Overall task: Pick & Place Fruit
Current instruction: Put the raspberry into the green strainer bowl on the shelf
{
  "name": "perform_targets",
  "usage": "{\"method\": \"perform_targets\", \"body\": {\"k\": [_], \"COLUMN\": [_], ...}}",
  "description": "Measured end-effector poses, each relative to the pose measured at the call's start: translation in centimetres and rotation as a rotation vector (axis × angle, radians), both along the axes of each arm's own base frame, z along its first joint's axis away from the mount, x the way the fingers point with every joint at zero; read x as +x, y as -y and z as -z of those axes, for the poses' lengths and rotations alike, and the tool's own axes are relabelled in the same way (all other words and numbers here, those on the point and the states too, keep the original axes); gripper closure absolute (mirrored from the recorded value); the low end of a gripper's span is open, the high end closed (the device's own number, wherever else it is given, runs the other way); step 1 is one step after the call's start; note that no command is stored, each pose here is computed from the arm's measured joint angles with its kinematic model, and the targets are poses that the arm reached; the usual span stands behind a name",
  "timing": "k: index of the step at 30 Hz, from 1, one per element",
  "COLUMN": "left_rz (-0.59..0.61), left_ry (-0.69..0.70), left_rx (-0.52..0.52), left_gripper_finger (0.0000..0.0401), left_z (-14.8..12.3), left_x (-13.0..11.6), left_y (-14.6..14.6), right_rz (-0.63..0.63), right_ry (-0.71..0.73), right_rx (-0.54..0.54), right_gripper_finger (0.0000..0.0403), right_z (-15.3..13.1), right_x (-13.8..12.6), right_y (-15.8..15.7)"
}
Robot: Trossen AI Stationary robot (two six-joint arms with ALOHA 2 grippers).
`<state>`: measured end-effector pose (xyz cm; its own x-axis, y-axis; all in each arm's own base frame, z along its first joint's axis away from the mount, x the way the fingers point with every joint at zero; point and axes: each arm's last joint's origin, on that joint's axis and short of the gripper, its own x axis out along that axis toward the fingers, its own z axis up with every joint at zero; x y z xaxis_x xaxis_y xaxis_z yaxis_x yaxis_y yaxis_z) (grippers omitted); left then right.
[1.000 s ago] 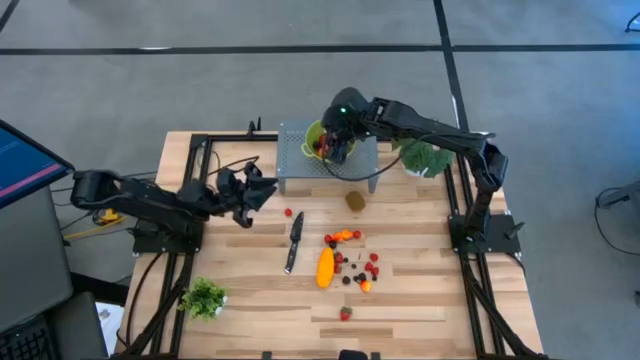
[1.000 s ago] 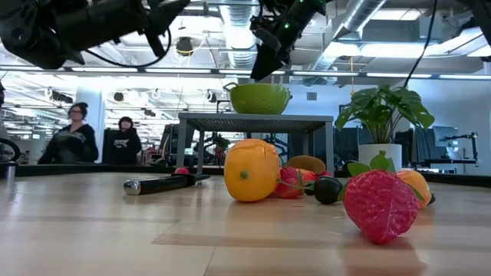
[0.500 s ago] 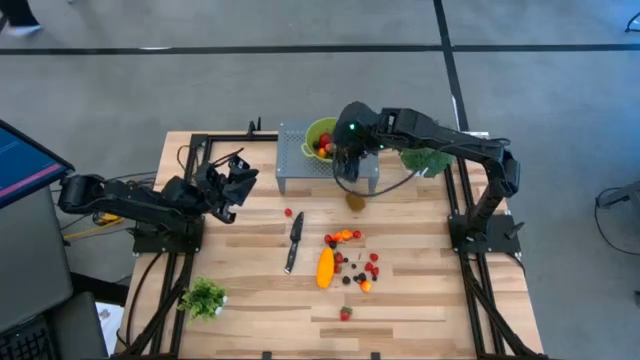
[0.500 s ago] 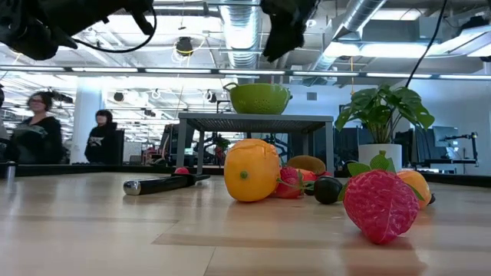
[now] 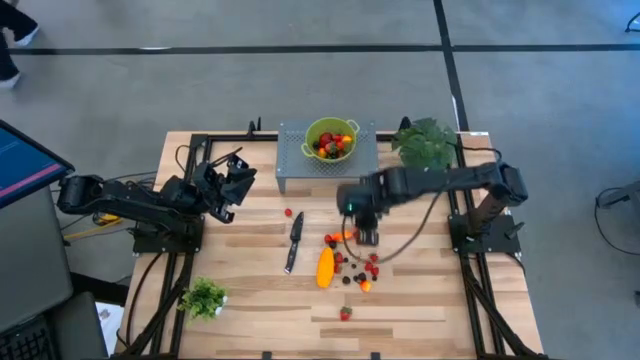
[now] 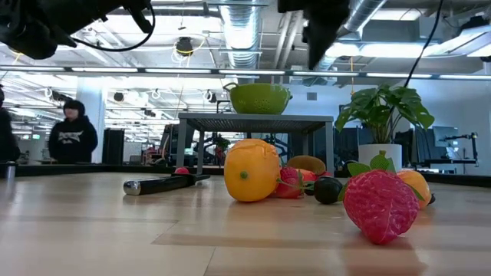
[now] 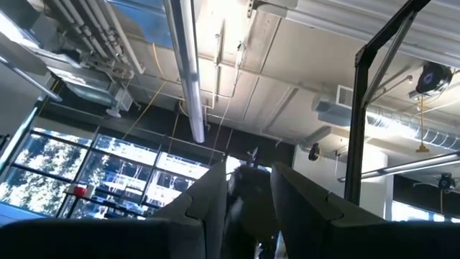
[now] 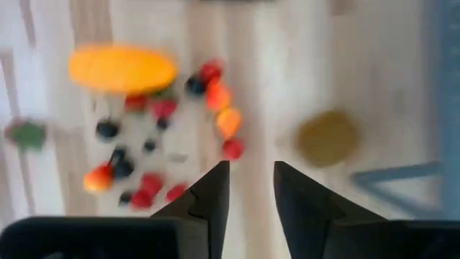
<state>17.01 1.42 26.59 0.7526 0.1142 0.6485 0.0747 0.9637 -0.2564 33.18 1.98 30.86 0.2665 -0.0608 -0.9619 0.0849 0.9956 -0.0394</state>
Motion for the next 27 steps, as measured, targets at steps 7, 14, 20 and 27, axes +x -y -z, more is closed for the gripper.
{"method": "perform_targets", "body": {"k": [7,14,20,27], "left_rz": [0.001,0.002,0.002,0.002], "left_ry": [0.000,0.000,0.000,0.000], "left_rx": [0.000,0.002,0.002,0.001], "left_gripper_finger": [0.0295,0.0295,0.0295,0.0295], "left_z": [0.0,0.0,0.0,0.0], "left_x": [0.0,0.0,0.0,0.0], "left_y": [0.0,0.0,0.0,0.0], "right_rz": [-0.074,-0.133,-0.060,0.060], "right_ry": [0.058,0.123,0.034,-0.038], "right_rx": [0.033,0.070,0.008,-0.121], "right_gripper_finger": [0.0311,0.0310,0.0310,0.0310], "right_z": [2.8,5.0,6.5,8.3], "right_x": [-0.3,-0.9,-2.9,-5.9], "right_y": [-5.3,-9.4,-11.3,-11.8]}}
